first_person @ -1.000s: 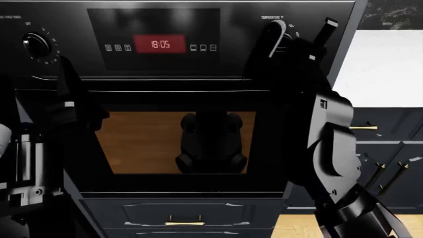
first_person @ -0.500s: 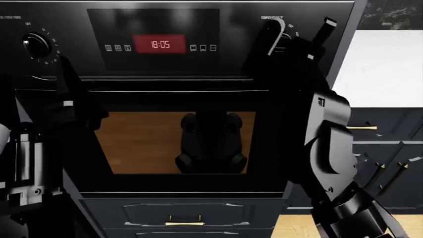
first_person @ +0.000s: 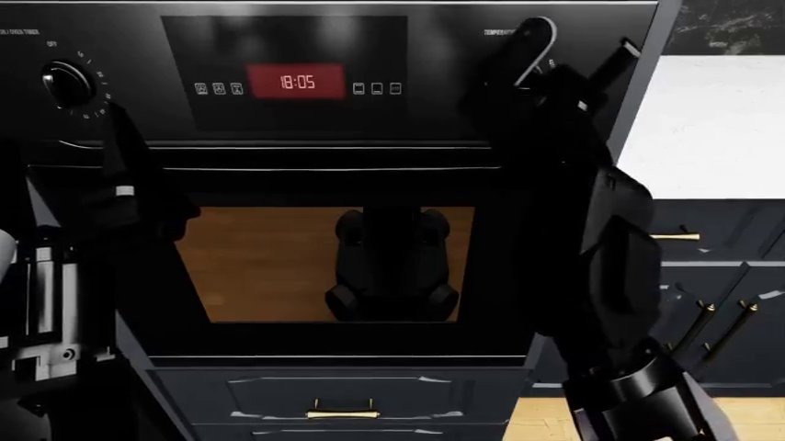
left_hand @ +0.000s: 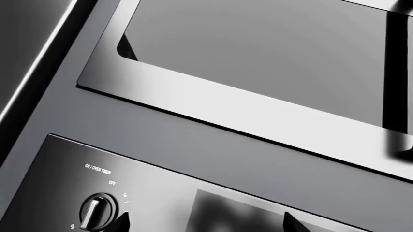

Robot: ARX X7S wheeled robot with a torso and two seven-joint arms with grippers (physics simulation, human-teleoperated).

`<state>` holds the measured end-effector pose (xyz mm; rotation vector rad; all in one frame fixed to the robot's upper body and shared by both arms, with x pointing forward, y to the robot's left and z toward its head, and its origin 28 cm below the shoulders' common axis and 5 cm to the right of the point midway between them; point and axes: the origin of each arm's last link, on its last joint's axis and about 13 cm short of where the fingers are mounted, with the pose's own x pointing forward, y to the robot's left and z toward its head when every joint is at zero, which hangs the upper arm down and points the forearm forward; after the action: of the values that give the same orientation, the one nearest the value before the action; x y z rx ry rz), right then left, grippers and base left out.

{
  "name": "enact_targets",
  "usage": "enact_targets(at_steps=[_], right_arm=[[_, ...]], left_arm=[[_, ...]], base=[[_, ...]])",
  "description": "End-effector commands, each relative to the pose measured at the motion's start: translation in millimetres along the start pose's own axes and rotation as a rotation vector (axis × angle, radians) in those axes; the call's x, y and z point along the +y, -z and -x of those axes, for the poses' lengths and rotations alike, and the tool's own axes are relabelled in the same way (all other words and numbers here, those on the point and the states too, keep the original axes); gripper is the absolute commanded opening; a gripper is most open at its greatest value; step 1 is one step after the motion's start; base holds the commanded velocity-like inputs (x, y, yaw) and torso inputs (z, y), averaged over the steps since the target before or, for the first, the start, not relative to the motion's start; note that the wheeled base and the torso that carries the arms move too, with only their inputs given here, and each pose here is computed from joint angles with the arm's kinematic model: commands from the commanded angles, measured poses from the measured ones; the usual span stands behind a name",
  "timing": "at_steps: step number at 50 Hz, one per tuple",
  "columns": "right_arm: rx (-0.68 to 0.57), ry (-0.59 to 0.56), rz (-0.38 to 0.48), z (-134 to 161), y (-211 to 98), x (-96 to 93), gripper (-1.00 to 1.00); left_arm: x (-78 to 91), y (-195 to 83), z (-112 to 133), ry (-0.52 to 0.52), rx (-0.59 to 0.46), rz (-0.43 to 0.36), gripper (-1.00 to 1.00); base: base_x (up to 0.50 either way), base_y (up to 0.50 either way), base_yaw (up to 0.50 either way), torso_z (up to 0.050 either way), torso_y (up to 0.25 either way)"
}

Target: Preheat the oven by turning the temperature knob.

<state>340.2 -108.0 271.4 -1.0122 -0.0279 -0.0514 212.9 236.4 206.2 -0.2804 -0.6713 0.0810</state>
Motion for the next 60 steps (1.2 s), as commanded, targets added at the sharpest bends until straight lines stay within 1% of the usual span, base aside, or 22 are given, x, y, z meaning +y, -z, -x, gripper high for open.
enact_targets(at_steps=[1,7,14,19,30,35,48,50,54,60], right_arm=[[-0.094,-0.112,-0.159,2.6,-18.1,12.0,-1.00],[-0.113,-0.089,-0.250,6.1,-21.9,7.8,-1.00],[-0.127,-0.074,-0.286,7.5,-24.1,5.0,-1.00],[-0.130,-0.067,-0.330,7.3,-23.8,4.3,-1.00],[-0.136,-0.054,-0.380,6.7,-24.9,2.7,-1.00],[-0.147,-0.043,-0.437,7.5,-25.7,0.8,-1.00],[-0.169,-0.032,-0.529,8.9,-25.9,-0.5,-1.00],[-0.174,-0.027,-0.557,8.9,-25.9,-0.9,-1.00],[-0.180,-0.020,-0.585,9.0,-25.7,-0.9,-1.00],[-0.189,-0.005,-0.659,9.3,-25.1,-2.6,-1.00]], left_arm=[[0.3,-0.4,-0.3,-0.002,-0.002,0.000,1.00],[-0.1,-0.1,-0.1,-0.002,-0.001,-0.001,1.00],[-0.2,-0.1,-0.4,-0.002,-0.002,0.000,1.00],[-0.1,0.0,-0.8,-0.004,-0.001,-0.001,1.00],[0.9,-1.4,-0.8,-0.006,-0.001,0.001,1.00],[1.0,-1.4,-1.0,-0.006,0.001,0.003,1.00],[0.6,-0.8,-1.2,-0.006,0.000,0.004,1.00],[0.6,-0.7,-1.0,-0.006,0.002,0.004,1.00],[0.9,-0.6,-0.9,-0.005,0.004,0.004,1.00],[1.2,-0.3,-0.9,-0.006,0.007,0.003,1.00]], base=[[0.00,0.00,0.00,0.000,0.000],[0.00,0.00,0.00,0.000,0.000],[0.00,0.00,0.00,0.000,0.006],[-0.01,0.00,0.00,0.000,0.005],[0.00,0.00,0.00,0.000,0.006],[0.00,0.00,0.00,0.003,0.005],[0.00,0.00,0.00,0.001,0.006],[-0.01,0.00,0.00,0.000,0.006],[0.00,0.00,0.00,0.000,0.006],[0.00,0.00,0.00,0.002,0.005]])
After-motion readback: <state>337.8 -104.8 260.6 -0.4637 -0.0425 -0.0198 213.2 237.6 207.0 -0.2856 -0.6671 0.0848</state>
